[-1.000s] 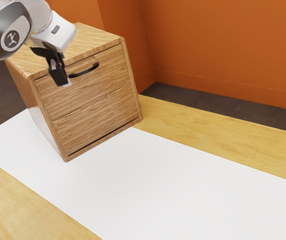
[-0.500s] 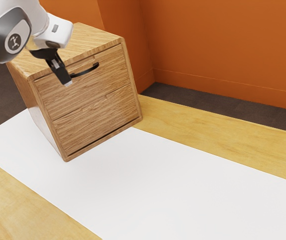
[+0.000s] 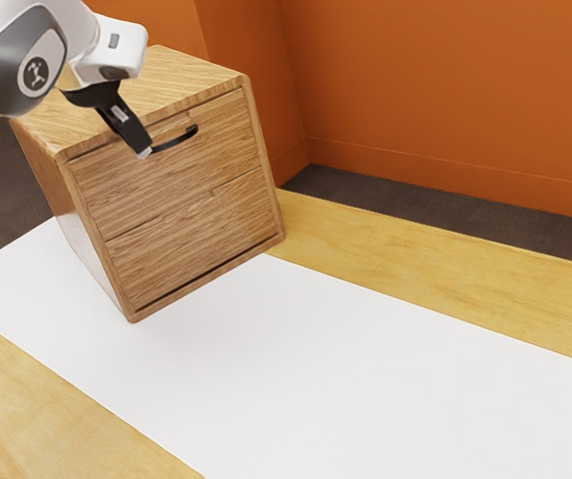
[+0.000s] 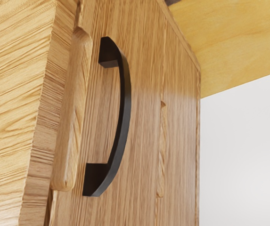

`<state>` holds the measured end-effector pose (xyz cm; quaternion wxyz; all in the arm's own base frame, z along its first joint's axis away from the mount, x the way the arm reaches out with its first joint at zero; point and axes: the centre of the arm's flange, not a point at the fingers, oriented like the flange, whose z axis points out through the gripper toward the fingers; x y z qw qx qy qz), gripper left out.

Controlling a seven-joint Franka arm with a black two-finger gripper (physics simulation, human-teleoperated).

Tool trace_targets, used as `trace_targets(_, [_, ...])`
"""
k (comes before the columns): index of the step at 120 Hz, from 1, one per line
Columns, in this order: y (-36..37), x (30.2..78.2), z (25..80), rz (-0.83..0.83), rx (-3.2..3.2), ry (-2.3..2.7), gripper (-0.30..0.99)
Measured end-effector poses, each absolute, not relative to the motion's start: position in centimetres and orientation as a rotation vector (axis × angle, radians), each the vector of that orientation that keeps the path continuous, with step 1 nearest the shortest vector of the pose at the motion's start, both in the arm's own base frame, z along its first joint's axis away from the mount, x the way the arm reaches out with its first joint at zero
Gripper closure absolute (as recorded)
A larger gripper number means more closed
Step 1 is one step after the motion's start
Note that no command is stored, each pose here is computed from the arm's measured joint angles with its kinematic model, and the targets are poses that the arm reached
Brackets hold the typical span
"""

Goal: Pull the drawer handle with one arm to open the drawer

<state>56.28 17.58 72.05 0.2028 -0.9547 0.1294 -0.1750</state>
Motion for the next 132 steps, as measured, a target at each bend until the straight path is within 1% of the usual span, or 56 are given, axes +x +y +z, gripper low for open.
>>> trace_targets(36, [11.5,59.2,71.5,-0.549,-2.643,0.468,0.0])
trace_targets(65, [14.8,59.0,71.0,-0.55,-2.659,0.351,0.0])
trace_targets(90, [12.5,59.6,71.0,-0.576,-2.669,0.371,0.0])
trace_targets(132, [14.2,59.2,70.7,-0.568,-2.683,0.294,0.0])
